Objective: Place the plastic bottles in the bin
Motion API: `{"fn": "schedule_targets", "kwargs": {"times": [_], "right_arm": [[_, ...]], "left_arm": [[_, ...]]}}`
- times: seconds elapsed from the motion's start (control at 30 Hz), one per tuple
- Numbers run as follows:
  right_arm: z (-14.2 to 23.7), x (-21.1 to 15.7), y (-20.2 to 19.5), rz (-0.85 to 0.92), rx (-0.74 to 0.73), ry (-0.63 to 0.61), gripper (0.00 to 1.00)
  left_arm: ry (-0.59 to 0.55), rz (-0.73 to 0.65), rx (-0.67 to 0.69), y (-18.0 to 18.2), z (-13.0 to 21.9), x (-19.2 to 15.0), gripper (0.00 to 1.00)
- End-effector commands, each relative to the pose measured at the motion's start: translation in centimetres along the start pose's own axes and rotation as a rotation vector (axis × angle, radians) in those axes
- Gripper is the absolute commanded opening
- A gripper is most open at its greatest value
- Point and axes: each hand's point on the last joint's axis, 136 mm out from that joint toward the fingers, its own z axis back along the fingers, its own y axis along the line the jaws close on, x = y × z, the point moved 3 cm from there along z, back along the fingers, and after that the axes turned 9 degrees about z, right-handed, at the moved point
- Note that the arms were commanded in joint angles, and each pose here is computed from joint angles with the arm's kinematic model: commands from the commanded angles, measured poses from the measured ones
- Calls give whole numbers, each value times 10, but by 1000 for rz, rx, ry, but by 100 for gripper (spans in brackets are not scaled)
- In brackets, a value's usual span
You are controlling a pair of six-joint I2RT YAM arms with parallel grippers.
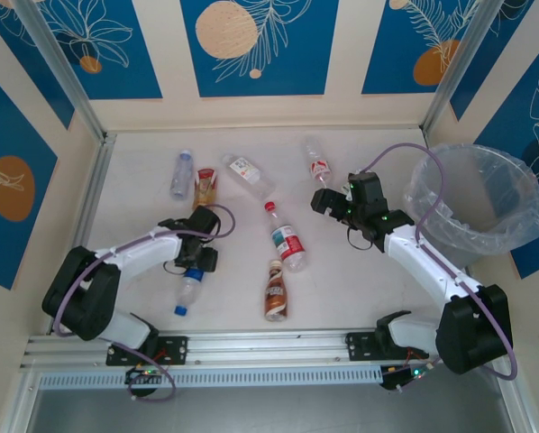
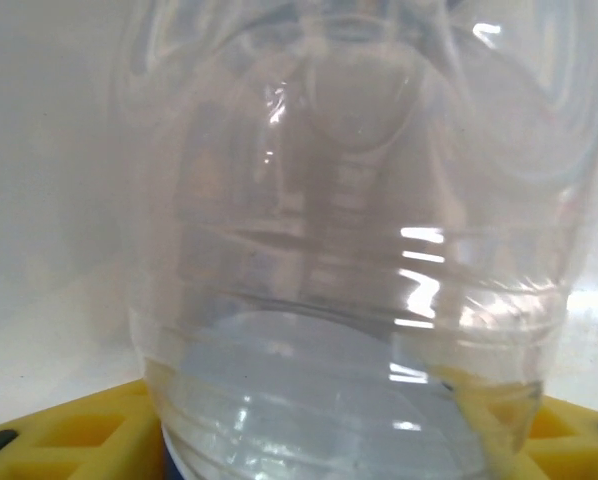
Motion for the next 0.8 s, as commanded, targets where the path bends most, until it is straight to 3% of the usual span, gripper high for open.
{"fn": "schedule_targets", "kwargs": {"times": [0.0, 0.2, 0.47, 0.6, 0.77], "right_arm": [[5, -1, -2, -13, -14, -14, 99], [6, 0, 8, -32, 48, -29, 99], [23, 1, 44, 56, 302, -138, 99], [33, -6, 65, 104, 447, -176, 99], [37, -24, 89, 104, 632, -136, 99]], "left_arm": [[-30, -19, -12, -3, 5, -5, 54], [-103, -15, -70, -10, 18, 2, 45], [-189, 63, -219, -29, 51, 22, 44], [-246, 119, -388, -55, 84, 43, 44], [-319, 178, -619, -87, 129, 73, 45]]}}
